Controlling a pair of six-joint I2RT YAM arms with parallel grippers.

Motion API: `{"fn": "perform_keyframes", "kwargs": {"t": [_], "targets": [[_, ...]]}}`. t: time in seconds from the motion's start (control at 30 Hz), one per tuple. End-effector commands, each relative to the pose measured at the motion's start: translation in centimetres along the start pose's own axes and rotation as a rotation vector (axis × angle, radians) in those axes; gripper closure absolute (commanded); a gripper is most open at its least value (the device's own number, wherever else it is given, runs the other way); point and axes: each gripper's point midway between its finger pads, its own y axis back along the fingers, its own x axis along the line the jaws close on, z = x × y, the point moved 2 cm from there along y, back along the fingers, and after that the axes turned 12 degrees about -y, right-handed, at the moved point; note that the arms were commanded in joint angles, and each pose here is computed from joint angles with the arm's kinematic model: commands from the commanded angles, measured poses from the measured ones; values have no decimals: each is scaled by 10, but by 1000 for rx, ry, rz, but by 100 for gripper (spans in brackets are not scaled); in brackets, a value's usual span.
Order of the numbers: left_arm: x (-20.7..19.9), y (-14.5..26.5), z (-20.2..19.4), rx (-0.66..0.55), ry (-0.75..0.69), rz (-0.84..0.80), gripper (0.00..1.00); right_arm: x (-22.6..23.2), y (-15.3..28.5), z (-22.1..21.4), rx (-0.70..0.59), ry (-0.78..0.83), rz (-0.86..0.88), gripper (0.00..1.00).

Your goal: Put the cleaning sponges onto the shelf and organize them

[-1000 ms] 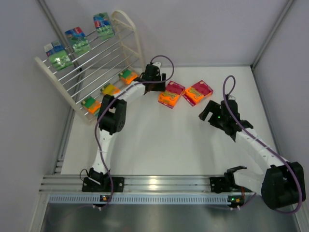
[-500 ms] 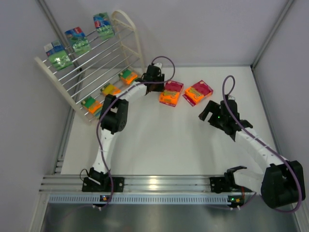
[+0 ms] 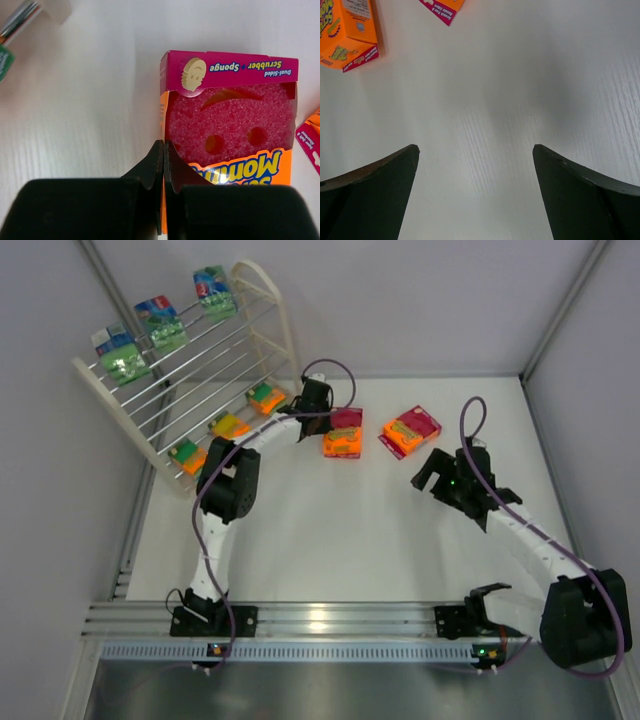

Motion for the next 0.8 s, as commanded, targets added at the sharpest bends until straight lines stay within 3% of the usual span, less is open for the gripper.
{"fn": "perform_keyframes", "kwargs": {"t": [0.0,0.27,0.43,0.77], "targets": [[8,60,52,-136,112,40,100,9,2,12,-61,-15,63,1],[27,142,75,-189,189,104,100,12,5,1,-36,-31,130,1],[63,186,84,-270,235,297,100,12,8,-6,-27,-37,167,1],[122,218,91,-357,301,560,100,16,11,-5,-29,-31,197,1]]}}
